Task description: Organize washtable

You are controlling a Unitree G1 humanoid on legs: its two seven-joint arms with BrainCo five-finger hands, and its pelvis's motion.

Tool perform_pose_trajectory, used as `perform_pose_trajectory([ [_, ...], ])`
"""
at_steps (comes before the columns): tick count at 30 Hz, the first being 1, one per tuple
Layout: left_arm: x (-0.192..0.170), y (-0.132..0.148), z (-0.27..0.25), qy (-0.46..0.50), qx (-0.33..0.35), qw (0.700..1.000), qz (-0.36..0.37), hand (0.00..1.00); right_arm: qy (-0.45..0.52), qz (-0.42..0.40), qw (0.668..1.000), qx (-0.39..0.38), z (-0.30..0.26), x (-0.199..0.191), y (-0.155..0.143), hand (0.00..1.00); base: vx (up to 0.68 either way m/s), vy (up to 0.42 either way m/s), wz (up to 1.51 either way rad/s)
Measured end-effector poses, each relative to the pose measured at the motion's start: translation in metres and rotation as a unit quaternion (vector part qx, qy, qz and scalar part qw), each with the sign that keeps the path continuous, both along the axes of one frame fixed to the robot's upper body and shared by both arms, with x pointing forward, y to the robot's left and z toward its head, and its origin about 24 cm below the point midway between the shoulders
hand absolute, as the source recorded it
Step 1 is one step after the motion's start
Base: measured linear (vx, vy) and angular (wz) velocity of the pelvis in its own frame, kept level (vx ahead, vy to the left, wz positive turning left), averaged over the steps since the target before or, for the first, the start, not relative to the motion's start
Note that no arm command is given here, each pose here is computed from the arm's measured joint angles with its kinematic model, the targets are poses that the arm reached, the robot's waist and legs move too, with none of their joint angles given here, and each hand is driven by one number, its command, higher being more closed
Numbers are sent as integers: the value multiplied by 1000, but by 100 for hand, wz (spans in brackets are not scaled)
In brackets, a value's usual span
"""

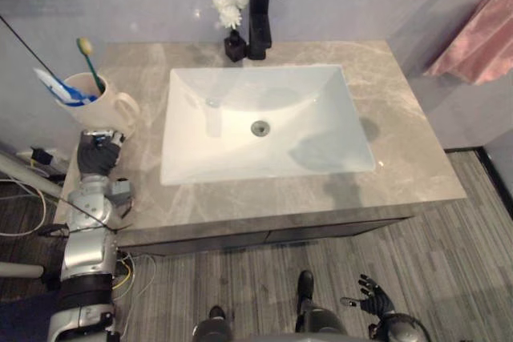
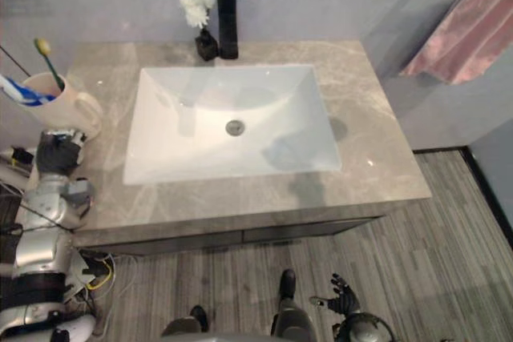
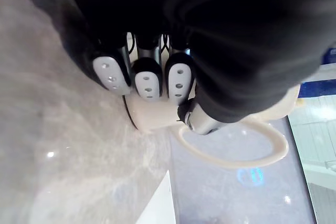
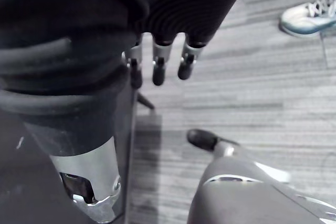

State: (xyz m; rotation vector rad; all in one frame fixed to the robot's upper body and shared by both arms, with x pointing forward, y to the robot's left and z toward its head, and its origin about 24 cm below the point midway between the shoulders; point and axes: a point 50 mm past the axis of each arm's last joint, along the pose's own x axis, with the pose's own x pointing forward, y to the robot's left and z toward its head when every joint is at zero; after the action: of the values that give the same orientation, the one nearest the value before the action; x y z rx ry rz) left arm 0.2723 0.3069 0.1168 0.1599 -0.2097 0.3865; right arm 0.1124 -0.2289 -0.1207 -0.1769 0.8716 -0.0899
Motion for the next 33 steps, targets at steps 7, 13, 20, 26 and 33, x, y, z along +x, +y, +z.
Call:
perform_pose_trajectory([
  [7,1,0,1,2,6,1000,1,100,-2,0,1000,0,1,1,1,0,-4,-4,-1],
  [13,4,-2,7,-10,6,1000,-1,100,-19,0,1000,-3,6,6,0,0,-32,-31,-3],
  [20,4,-3,9,-17,7,1000,0,100,-23,-4,1000,-3,7,3,0,0,-24,-39,-4],
  [26,3,-1,12,-24,5,1000,9,100,-27,-5,1000,-3,9,5,1,0,-20,-37,-9],
  [33,5,-4,24,-49,9,999,5,100,-30,-8,1000,5,8,5,6,0,-5,-43,-6],
])
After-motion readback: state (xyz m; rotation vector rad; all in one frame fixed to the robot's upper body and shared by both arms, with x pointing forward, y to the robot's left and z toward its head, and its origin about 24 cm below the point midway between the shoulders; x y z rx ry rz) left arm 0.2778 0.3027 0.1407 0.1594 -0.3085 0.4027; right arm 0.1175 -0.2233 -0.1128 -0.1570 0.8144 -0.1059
